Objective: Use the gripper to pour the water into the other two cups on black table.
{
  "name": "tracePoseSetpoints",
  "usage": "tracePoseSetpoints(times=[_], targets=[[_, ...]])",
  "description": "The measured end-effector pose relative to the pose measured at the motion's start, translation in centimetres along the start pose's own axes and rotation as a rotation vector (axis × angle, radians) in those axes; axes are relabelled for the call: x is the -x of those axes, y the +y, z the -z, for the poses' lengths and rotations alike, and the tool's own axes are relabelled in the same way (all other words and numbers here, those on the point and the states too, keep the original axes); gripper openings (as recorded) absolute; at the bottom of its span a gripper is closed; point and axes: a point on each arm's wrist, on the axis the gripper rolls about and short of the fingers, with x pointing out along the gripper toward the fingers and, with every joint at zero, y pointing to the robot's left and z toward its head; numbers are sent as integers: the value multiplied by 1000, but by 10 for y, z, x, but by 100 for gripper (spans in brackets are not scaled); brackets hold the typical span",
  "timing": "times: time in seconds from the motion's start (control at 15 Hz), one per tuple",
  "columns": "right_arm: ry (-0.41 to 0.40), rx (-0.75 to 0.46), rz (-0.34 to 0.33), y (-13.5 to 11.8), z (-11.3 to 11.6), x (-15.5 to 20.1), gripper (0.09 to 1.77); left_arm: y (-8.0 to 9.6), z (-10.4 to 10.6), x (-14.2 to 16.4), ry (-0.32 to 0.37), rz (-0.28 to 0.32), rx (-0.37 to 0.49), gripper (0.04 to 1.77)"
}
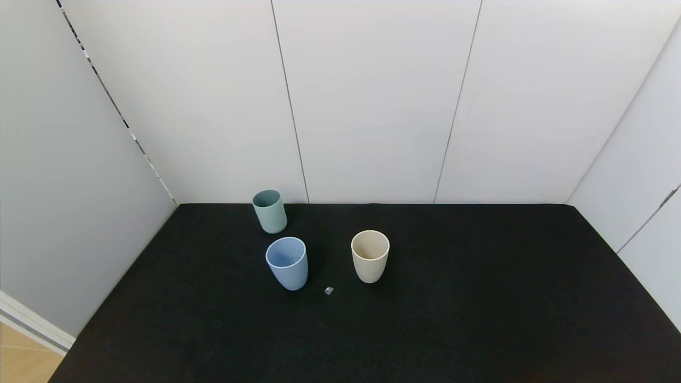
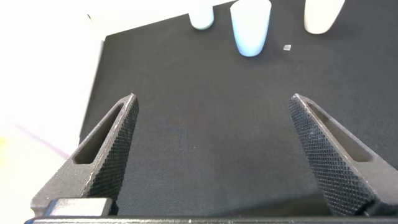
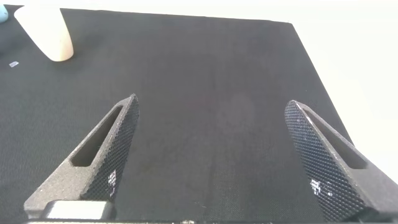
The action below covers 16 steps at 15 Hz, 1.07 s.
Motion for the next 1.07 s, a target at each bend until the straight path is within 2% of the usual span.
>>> tracePoseSetpoints(times=[0.27,1.07], targets=[[0,0,0,0,0,0,171,0,4,-1,21,-33,-27,172],[0,0,0,0,0,0,171,0,7,-2,34,-29,-24,172]])
